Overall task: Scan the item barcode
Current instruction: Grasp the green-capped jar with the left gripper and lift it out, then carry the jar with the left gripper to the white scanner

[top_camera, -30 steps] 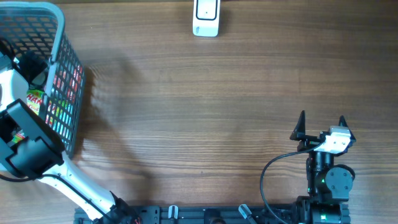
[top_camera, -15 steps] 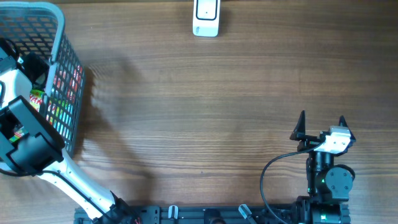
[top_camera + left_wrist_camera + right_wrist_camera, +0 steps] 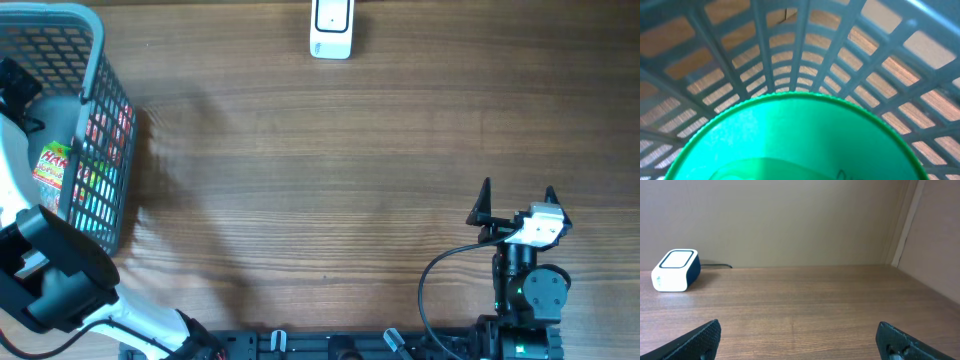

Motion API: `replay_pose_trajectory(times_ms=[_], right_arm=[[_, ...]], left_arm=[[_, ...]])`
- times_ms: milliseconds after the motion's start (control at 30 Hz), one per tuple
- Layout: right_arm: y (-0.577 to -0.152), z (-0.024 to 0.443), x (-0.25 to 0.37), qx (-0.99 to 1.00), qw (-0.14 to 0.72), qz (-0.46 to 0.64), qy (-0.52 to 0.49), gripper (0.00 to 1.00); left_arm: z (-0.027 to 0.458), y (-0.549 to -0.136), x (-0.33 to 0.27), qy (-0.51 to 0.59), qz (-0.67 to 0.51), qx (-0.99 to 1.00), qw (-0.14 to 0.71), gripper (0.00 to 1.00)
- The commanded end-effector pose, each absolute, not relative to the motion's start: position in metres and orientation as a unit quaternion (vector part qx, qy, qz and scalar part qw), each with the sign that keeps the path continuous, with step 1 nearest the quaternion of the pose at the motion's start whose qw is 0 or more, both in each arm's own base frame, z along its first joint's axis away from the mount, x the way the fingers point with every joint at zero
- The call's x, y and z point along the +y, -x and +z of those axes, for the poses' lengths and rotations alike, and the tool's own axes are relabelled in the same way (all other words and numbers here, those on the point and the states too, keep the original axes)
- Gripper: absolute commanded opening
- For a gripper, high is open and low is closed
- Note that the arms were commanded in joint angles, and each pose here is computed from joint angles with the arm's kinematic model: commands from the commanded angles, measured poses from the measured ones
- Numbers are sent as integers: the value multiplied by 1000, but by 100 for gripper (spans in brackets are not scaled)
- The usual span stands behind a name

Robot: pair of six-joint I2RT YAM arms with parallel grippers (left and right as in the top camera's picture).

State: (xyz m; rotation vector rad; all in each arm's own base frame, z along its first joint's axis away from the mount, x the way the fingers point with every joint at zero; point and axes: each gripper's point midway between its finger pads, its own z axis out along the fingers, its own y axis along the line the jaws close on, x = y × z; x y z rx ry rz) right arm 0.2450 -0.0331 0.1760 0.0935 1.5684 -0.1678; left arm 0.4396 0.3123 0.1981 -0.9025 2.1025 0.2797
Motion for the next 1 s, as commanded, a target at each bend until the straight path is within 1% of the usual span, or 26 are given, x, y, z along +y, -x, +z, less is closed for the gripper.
replay_pose_trajectory(times_ms=[0,67,133,200,267,333,433,500,567,633,700,800,833,967], right_arm=[[-245,177,-30,703,707,-71,-34,100],[-245,177,-30,703,707,-71,-34,100],[-245,177,-30,703,707,-71,-34,100],[-245,177,-30,703,707,-71,-34,100],[-245,177,-30,703,707,-71,-34,100],[-245,177,-30,703,707,-71,-34,100],[-245,177,-30,703,707,-71,-34,100],[-245,177,-30,703,707,-71,-34,99],[-245,177,-30,703,707,-71,-34,100],[-245,177,-30,703,707,-71,-34,100],[-245,177,-30,703,707,-71,-34,100],[-245,177,-30,703,707,-71,-34,100],[-245,177,-30,703,707,-71,-34,100],[-245,177,-30,703,707,-71,-34,100]], left_arm=[[192,-440,309,358,103,839,396,60],[199,-438,308,368,100,833,402,62],[220,-435,305,376,95,820,422,62],[251,-432,298,375,82,805,453,62],[293,-427,280,366,50,787,494,61],[321,-421,263,360,16,775,520,61],[388,-407,202,305,-101,753,574,61],[423,-397,156,258,-171,743,593,62],[444,-390,109,210,-218,742,598,61],[450,-390,60,165,-251,752,587,61],[443,-392,11,124,-284,768,560,61],[412,-400,-42,110,-286,806,507,61],[394,-403,-64,103,-277,825,482,60],[342,-408,-119,77,-252,872,413,60]])
